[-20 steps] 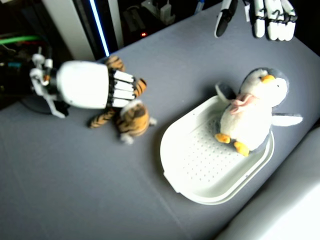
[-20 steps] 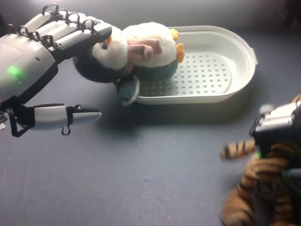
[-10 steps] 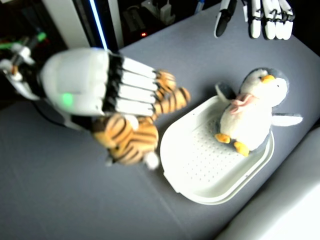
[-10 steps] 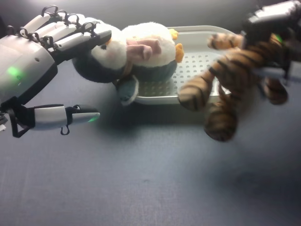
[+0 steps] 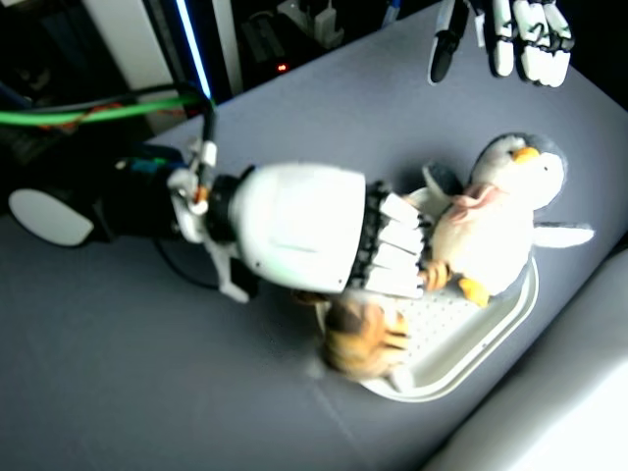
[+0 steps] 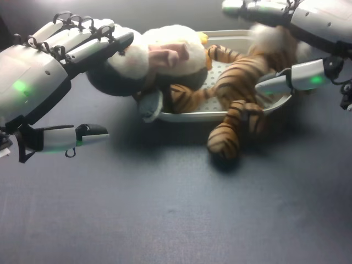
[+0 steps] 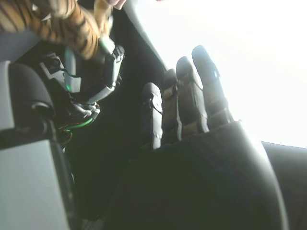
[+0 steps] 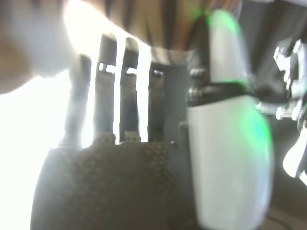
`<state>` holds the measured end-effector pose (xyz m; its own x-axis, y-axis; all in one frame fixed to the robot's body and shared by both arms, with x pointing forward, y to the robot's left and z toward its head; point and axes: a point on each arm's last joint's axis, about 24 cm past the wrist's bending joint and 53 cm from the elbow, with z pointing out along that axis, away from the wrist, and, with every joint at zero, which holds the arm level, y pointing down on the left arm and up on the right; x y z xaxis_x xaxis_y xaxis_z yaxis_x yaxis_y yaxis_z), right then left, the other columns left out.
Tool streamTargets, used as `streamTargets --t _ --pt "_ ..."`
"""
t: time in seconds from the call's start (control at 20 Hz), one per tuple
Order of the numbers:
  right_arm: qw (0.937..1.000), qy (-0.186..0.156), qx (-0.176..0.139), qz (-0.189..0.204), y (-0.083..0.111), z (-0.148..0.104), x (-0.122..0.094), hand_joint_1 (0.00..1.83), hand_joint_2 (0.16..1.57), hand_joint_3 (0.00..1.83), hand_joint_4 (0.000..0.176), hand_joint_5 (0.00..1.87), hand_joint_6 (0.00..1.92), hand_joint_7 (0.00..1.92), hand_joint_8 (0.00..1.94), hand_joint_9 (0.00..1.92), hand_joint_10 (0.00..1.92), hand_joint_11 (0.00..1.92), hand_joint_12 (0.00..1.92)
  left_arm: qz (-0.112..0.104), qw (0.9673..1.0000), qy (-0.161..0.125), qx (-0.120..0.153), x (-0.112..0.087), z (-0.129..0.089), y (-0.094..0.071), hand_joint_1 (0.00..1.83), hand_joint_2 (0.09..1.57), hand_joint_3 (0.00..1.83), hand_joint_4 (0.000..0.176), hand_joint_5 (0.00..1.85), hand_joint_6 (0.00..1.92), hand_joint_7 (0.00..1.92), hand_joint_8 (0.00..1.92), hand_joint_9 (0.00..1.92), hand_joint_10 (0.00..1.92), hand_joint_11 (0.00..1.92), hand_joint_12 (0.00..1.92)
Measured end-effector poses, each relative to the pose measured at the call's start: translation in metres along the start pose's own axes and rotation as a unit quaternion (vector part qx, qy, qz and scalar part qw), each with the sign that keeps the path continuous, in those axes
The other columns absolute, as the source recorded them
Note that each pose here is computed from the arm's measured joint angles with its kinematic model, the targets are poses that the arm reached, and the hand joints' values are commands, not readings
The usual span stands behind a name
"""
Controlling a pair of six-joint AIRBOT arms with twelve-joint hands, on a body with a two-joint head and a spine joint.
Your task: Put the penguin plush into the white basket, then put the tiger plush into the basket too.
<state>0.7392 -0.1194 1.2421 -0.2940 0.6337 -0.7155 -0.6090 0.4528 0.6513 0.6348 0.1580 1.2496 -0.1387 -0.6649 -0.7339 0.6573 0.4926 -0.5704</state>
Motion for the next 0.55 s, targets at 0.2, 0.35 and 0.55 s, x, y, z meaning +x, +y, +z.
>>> streamTargets --t 0.2,0.35,0.55 --pt "0.9984 -0.016 -0.043 0.034 0.024 -0.028 0.003 0.79 0.95 0.01 0.176 0.00 0.00 0.00 0.00 0.00 0.00 0.00 0.00 -0.016 0.9998 -0.007 -0.010 0.002 -0.014 0.003 0.91 0.92 0.00 0.144 0.12 0.00 0.11 0.00 0.13 0.00 0.00 0.47" --pt "0.9928 -0.044 -0.051 0.099 0.017 -0.080 0.005 0.80 0.97 0.01 0.176 0.00 0.00 0.00 0.00 0.00 0.00 0.00 0.00 -0.033 0.9990 -0.028 -0.011 -0.006 -0.030 0.001 0.92 0.90 0.00 0.156 0.11 0.00 0.12 0.01 0.11 0.00 0.00 0.32" --pt "0.9713 -0.123 -0.112 0.170 0.033 -0.130 -0.023 0.58 1.10 0.01 0.113 0.12 0.00 0.29 0.01 0.30 0.02 0.21 0.09 -0.052 0.9974 -0.048 0.013 -0.012 -0.043 -0.011 0.66 1.03 0.01 0.062 0.09 0.00 0.11 0.00 0.16 0.00 0.00 0.64"
